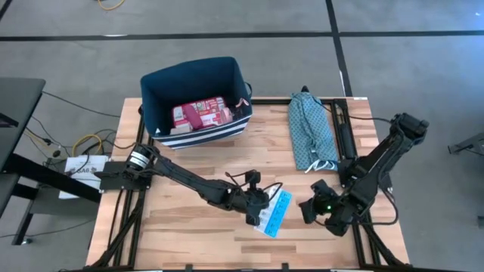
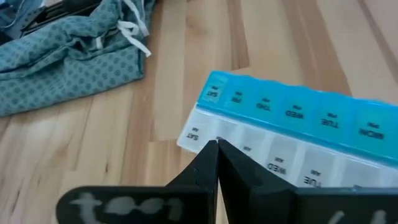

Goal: Pick & place medical supplies in basket/bin
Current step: Put the white pill organizer into the blue bin

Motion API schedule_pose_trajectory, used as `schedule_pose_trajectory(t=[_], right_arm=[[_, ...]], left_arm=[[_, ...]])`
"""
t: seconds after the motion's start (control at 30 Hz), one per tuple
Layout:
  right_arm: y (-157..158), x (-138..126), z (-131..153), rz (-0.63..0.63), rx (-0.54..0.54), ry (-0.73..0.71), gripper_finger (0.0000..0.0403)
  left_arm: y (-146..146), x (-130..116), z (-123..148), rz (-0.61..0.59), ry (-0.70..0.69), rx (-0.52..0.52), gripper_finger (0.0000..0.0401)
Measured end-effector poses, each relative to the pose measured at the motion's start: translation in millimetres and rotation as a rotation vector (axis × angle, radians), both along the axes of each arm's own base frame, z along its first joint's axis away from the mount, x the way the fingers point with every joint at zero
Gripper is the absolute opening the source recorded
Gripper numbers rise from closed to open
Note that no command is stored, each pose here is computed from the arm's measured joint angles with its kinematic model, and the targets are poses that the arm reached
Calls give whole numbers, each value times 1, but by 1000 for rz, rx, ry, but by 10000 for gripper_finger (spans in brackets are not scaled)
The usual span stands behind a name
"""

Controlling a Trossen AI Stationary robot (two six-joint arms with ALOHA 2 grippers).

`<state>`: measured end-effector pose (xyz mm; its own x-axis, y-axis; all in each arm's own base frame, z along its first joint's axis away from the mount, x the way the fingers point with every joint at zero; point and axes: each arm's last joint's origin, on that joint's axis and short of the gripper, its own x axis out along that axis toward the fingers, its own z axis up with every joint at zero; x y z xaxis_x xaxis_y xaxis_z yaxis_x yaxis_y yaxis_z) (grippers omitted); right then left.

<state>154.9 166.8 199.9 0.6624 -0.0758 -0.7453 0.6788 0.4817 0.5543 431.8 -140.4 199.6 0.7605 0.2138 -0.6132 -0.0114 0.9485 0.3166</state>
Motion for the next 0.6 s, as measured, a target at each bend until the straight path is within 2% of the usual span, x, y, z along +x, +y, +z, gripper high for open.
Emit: schedule_pose_trajectory(t=[0.23, 0.4, 0.47, 0.6], right_arm=[[4, 13, -9, -29, 41, 12, 0], [0, 25, -27, -19, 111, 188, 0], [1, 32, -33, 5, 140, 219, 0], [6, 49, -27, 110, 205, 105, 6]], left_arm=[[-10, -3, 0, -46, 5, 26, 0], [-14, -3, 2, -47, -15, 24, 0], [-13, -3, 2, -31, -20, 30, 0], [-12, -3, 2, -5, -26, 50, 0]])
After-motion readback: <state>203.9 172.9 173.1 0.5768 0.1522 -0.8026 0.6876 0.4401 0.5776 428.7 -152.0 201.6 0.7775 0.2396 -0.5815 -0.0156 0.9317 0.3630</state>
